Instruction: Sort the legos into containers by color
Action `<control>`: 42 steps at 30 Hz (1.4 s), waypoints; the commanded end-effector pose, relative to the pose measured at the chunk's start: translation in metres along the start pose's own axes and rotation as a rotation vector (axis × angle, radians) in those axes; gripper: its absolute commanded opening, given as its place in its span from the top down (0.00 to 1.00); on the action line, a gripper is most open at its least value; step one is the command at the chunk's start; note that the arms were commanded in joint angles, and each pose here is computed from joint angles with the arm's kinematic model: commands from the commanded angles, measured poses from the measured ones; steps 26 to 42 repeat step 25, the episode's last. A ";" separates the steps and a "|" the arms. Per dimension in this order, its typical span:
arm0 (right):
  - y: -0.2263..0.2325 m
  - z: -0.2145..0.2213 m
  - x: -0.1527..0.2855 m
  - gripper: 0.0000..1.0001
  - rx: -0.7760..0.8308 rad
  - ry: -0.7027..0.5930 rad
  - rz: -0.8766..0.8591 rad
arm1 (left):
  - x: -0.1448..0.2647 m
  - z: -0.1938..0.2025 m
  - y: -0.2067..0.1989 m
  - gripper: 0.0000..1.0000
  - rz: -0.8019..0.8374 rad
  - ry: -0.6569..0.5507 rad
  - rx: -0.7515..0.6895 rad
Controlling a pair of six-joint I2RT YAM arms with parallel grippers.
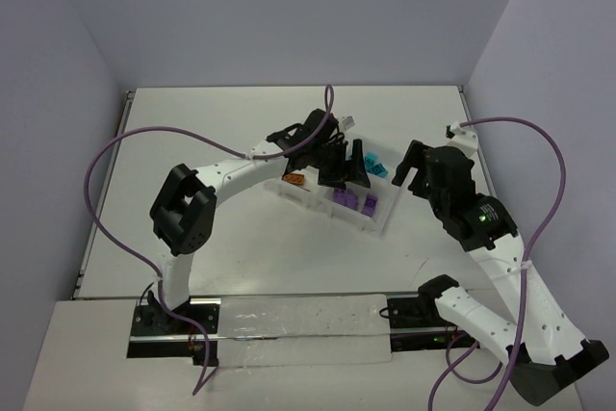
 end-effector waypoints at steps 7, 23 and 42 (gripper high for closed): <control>-0.001 -0.010 0.010 0.05 -0.016 -0.028 -0.016 | 0.031 -0.025 -0.019 0.10 -0.095 -0.124 -0.079; -0.004 -0.007 0.020 0.00 -0.099 -0.013 -0.014 | 0.233 -0.042 0.011 0.10 -0.354 -0.640 -0.074; -0.005 -0.004 0.021 0.00 -0.106 -0.008 -0.012 | 0.257 -0.040 0.017 0.10 -0.344 -0.694 -0.052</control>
Point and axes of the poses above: each gripper's point midway between its finger pads, its own x axis back along the fingers, its own y axis along the line the jaws close on, z = x × y, the point moved 4 cm from there along x, back along the fingers, and after that the axes turned 6 degrees about x, right-handed, at the moved point
